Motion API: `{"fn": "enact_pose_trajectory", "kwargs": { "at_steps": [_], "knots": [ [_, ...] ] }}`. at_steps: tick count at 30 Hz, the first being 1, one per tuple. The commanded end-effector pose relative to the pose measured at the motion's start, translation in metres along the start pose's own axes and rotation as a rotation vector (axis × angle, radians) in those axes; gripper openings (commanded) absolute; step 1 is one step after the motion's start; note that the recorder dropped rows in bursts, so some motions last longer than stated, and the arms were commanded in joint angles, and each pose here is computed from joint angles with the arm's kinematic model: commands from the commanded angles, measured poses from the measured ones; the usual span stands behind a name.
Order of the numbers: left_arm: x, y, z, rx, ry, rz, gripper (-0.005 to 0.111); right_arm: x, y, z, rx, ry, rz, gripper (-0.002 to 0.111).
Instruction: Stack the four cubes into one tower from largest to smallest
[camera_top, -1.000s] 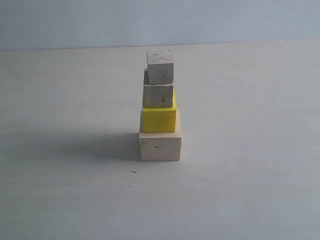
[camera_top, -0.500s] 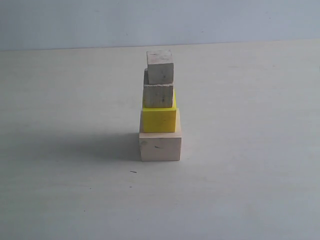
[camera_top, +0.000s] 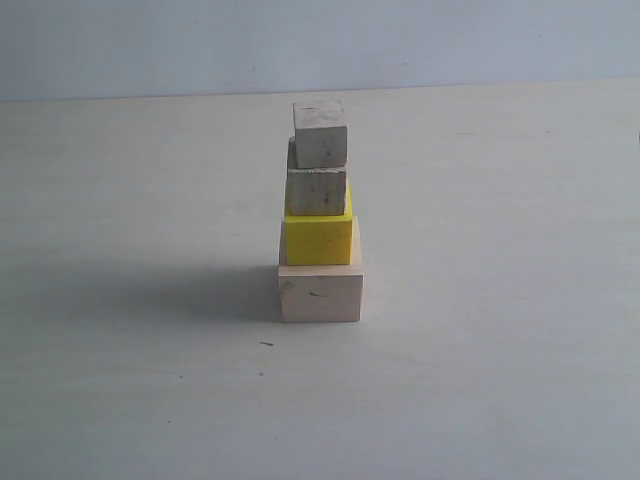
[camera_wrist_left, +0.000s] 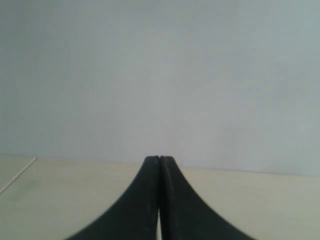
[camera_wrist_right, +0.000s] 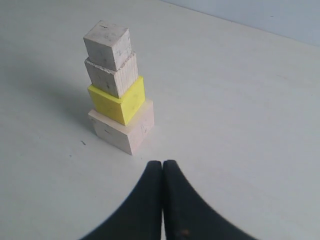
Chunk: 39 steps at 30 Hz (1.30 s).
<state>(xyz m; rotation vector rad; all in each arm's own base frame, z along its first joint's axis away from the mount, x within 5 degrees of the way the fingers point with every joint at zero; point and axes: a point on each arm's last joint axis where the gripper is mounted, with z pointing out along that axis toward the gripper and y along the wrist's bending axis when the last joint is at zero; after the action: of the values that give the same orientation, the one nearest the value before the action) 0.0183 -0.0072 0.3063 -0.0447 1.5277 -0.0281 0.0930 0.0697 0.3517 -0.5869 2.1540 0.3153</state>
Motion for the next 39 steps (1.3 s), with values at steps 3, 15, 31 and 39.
{"fn": "enact_pose_trajectory", "kwargs": {
  "at_steps": [3,15,31,39],
  "knots": [
    [0.055,0.007,0.023,-0.023,0.038,-0.103,0.000,0.001,0.000,0.000,-0.006,-0.001,-0.007,0.000],
    [0.106,0.010,0.034,0.012,0.086,-0.079,0.000,0.001,0.000,0.000,-0.006,-0.001,-0.007,0.000],
    [0.123,0.011,0.031,-0.025,0.274,0.010,0.000,0.001,0.000,0.000,-0.006,-0.001,-0.007,0.000],
    [0.123,0.013,0.031,-0.034,0.278,0.055,0.000,0.001,0.001,0.000,-0.006,-0.001,-0.007,0.000]
  ]
}}
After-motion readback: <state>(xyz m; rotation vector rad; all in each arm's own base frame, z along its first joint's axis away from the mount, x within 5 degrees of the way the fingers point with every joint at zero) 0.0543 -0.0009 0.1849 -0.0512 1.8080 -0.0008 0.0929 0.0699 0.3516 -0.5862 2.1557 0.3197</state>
